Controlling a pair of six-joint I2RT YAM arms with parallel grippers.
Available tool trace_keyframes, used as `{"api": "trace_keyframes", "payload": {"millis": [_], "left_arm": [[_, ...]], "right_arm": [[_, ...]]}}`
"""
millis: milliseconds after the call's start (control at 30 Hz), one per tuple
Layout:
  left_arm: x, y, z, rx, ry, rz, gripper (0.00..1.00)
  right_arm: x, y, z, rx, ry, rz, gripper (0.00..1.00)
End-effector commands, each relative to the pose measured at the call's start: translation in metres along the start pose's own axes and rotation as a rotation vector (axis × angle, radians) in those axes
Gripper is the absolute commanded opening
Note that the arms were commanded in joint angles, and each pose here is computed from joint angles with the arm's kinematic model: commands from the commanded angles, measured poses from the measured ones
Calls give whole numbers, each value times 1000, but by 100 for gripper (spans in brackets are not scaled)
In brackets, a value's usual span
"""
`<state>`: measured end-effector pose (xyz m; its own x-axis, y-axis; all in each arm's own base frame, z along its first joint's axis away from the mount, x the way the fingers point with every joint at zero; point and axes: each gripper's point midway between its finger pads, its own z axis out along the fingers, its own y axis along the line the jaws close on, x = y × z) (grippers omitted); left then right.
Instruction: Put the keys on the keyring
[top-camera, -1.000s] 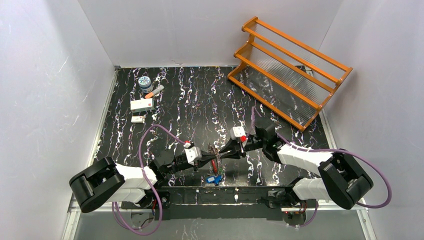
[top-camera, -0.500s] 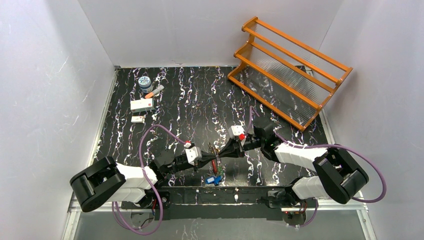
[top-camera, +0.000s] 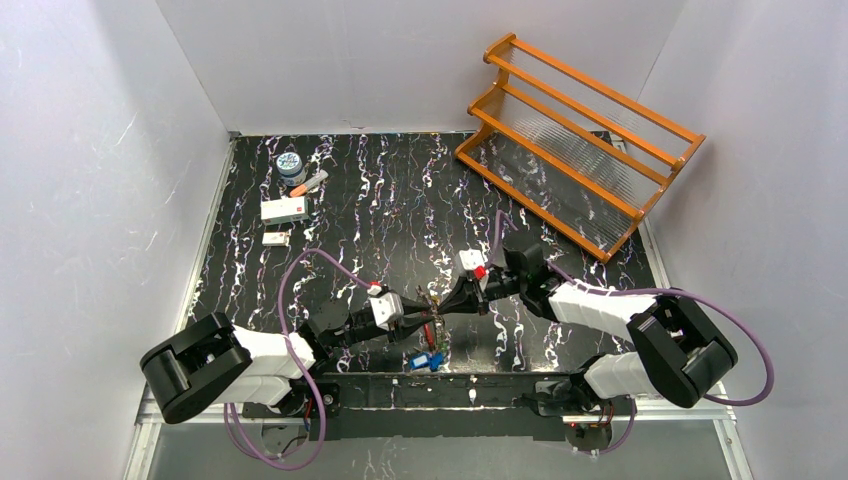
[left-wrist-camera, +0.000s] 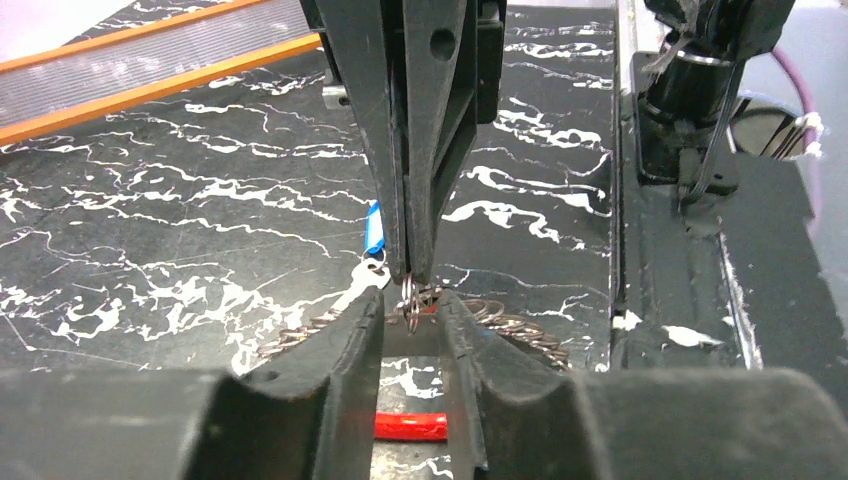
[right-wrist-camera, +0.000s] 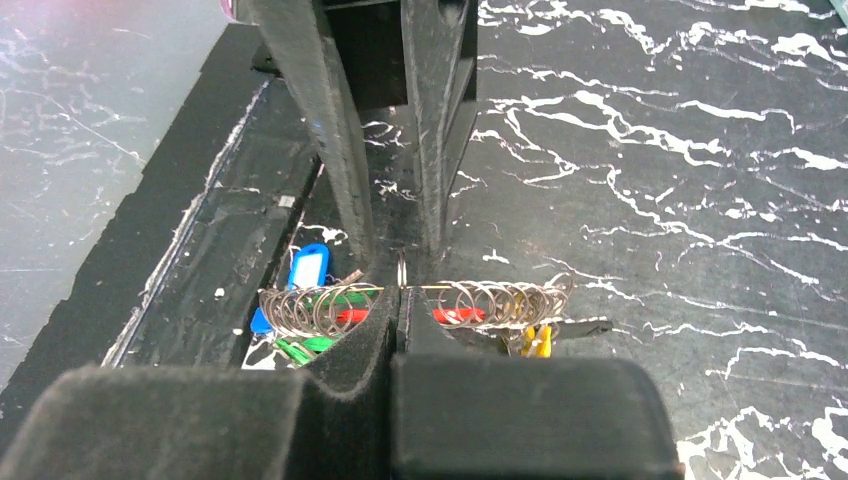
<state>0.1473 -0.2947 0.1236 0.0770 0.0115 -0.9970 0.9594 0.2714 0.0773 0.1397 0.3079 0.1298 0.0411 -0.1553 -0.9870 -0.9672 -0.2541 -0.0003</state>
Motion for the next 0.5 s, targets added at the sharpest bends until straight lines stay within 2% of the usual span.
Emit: {"api": "trace_keyframes", "payload": {"millis": [0, 167, 367, 467], "left_arm": [[-17, 9, 3, -38, -57, 41, 30], [-12, 17, 3, -73, -26, 60, 38], [6, 18, 9, -57, 75, 68, 39], [14, 16, 12, -30, 117, 64, 36]], "right_arm": [[-10, -12, -2, 33, 36, -37, 1], [8, -19, -9, 94, 132, 22, 1], [29, -27, -13, 144, 256, 79, 1], [37, -27, -10, 138, 296, 83, 1]]}}
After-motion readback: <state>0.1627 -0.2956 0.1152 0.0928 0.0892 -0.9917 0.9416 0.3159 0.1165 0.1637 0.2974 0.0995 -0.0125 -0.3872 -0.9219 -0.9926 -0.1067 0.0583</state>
